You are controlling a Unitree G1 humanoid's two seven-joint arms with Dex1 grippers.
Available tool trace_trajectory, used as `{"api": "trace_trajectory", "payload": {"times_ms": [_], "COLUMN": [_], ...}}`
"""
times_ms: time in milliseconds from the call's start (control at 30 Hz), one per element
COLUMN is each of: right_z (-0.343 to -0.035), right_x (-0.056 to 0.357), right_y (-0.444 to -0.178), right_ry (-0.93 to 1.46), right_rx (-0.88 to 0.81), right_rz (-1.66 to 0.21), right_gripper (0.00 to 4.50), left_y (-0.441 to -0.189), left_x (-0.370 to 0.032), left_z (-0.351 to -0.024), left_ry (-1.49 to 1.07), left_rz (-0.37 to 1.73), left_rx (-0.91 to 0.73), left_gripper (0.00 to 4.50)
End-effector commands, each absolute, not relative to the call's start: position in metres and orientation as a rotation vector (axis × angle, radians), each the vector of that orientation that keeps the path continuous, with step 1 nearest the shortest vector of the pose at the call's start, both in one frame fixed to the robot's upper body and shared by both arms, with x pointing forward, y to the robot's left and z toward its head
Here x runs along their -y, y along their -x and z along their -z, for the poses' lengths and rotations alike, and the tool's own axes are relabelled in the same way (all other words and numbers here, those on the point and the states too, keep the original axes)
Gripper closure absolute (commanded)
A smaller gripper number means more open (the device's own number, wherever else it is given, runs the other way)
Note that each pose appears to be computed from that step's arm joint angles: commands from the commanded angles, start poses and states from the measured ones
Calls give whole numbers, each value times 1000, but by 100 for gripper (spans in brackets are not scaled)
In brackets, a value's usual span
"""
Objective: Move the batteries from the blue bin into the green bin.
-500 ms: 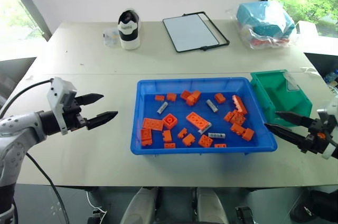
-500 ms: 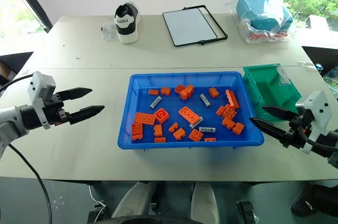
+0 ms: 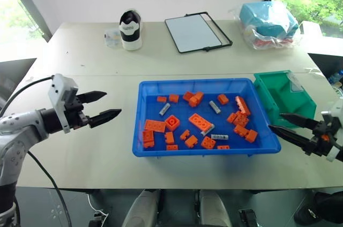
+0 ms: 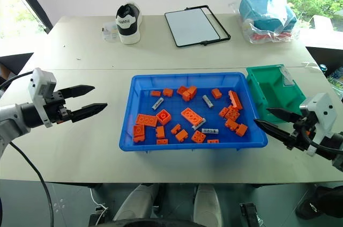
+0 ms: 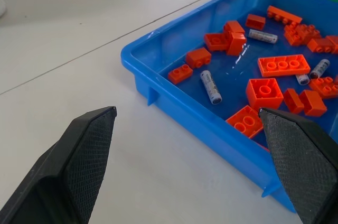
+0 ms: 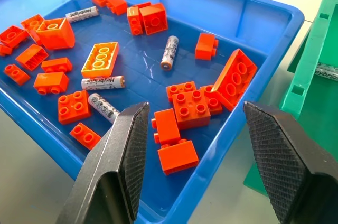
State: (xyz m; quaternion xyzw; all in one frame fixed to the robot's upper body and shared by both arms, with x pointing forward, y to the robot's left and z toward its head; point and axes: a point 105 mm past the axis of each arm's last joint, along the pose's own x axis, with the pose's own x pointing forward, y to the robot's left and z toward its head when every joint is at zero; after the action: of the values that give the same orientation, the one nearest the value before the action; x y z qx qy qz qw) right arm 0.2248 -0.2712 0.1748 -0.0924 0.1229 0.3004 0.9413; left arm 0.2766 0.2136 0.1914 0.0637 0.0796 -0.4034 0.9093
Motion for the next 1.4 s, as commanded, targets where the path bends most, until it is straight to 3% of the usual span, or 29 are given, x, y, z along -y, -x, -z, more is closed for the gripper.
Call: {"api": "trace_trajectory", "payload": {"times_ms": [33, 333, 667, 833, 1000, 1200, 1400], "right_z": [-184, -200, -234, -218, -191, -175, -162], "right_x": [270, 251, 141, 81, 36, 2, -6], "right_y": [-229, -246, -311, -350, -375, -383, -377], "right_ry": [221, 317, 558, 731, 884, 932, 890], "right_rx": [-223, -220, -121, -125, -120, -45, -13], "right_rz": [-631, -775, -1277, -1468, -1541, -1559, -1606], "right_gripper": [161, 161, 161, 161, 161, 161, 161], "left_y": [-273, -263, -263, -252, -241, -222, -219], "left_x": [-201, -188, -179, -175, -177, -174, -177], "left_z": [-202, -203, -205, -203, -203, -201, -205], "left_ry": [-165, -164, -177, -182, -185, -184, -179], "left_rz": [882, 973, 1021, 1035, 1015, 999, 949], "left_rx": [-128, -148, -145, -153, -157, -167, -147], "left_gripper": [0, 0, 0, 0, 0, 0, 0]}}
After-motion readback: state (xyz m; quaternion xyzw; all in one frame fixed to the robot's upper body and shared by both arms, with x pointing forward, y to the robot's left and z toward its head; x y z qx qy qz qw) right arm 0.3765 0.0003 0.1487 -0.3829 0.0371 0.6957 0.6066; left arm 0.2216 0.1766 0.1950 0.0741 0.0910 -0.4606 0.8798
